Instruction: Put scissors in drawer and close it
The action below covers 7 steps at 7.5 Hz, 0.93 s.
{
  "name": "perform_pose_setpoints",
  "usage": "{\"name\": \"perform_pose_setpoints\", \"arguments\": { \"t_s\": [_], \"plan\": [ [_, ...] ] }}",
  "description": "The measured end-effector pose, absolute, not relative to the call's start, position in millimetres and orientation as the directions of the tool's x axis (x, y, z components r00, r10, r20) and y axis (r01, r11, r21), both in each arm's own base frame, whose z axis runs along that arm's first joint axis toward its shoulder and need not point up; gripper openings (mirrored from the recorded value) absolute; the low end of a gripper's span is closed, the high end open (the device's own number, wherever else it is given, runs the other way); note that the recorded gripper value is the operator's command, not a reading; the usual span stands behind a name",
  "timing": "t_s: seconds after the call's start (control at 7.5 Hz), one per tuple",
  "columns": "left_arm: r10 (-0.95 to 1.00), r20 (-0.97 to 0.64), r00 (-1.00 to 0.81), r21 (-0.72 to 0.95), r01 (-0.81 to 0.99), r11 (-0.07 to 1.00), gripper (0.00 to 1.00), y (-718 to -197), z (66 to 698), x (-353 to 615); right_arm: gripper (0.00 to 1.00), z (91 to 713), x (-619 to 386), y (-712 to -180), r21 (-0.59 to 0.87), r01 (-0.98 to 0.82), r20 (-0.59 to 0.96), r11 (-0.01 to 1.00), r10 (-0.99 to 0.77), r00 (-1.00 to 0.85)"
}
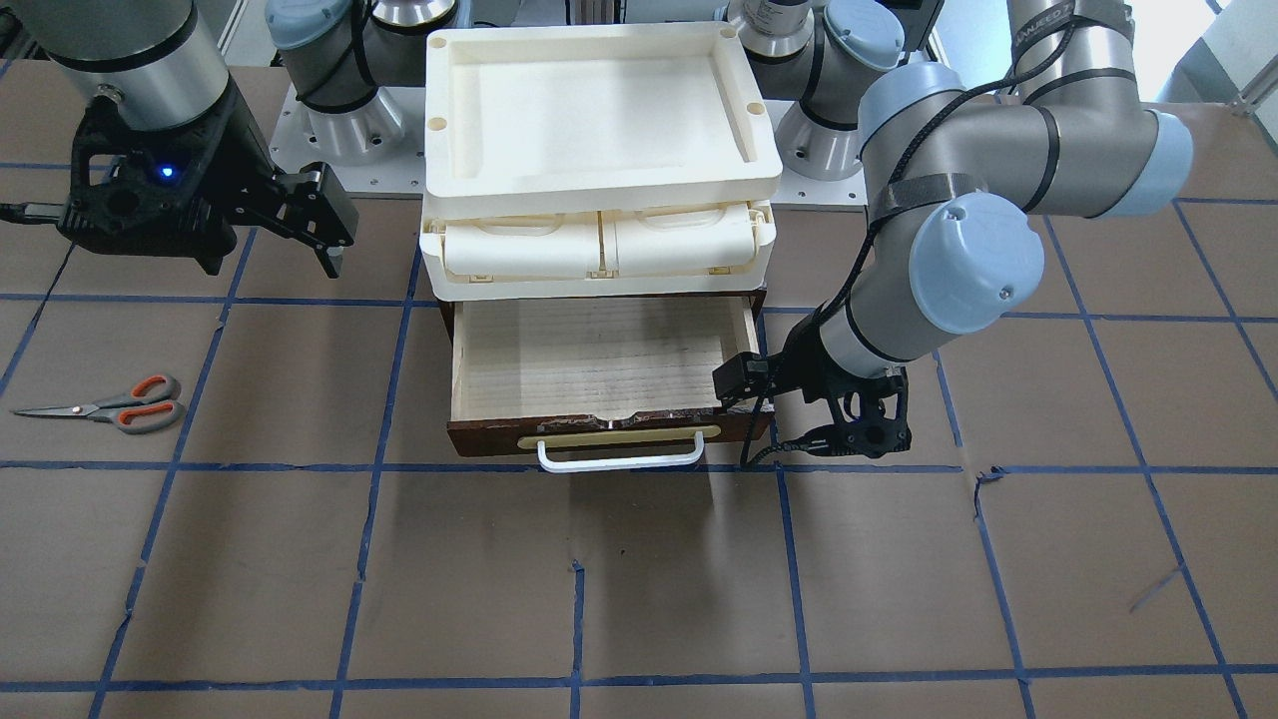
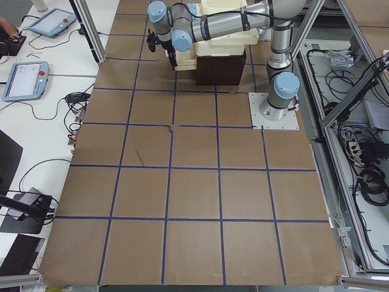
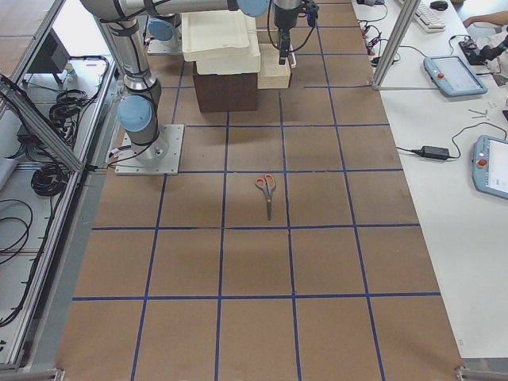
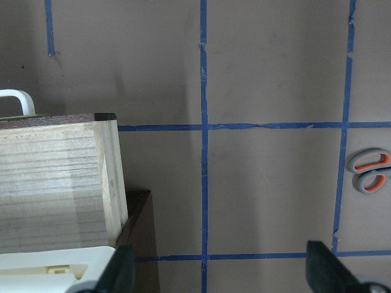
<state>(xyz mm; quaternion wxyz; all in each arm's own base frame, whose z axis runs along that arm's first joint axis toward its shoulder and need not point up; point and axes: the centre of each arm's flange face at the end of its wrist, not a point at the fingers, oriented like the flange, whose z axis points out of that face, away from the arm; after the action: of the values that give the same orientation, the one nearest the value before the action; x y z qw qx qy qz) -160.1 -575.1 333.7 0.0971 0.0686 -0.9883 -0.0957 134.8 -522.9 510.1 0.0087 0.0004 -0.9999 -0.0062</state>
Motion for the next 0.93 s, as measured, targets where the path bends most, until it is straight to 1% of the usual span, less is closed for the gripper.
{"name": "perform_pose_setpoints", "arguments": {
  "t_s": [0.27, 0.67, 0.8, 0.93],
  "plan": [
    [-0.148, 0.179, -0.973, 0.195, -0.112, 0.974, 1.0, -574.7, 337.1, -161.6, 1.0, 510.0, 134.2, -523.1, 0.013, 0.0, 0.019, 1.0, 0.0, -1.0],
    [-0.136, 0.179, -0.974, 0.12, -0.115, 0.986, 1.0, -572.2, 374.5, -156.6, 1.0, 510.0, 134.0, -523.1, 0.012, -0.001, 0.02, 1.0, -0.002, -1.0],
    [-0.135, 0.159, -0.978, 0.093, -0.121, 0.988, 1.0, -571.2, 385.7, -149.8, 1.0, 508.2, 132.5, -523.9, 0.015, -0.015, 0.018, 1.0, -0.015, -1.0],
    [-0.133, 0.116, -0.984, 0.063, -0.126, 0.99, 1.0, -570.7, 396.2, -141.2, 1.0, 503.3, 127.8, -526.6, 0.022, -0.065, 0.013, 0.998, -0.065, -0.998]
  ]
}}
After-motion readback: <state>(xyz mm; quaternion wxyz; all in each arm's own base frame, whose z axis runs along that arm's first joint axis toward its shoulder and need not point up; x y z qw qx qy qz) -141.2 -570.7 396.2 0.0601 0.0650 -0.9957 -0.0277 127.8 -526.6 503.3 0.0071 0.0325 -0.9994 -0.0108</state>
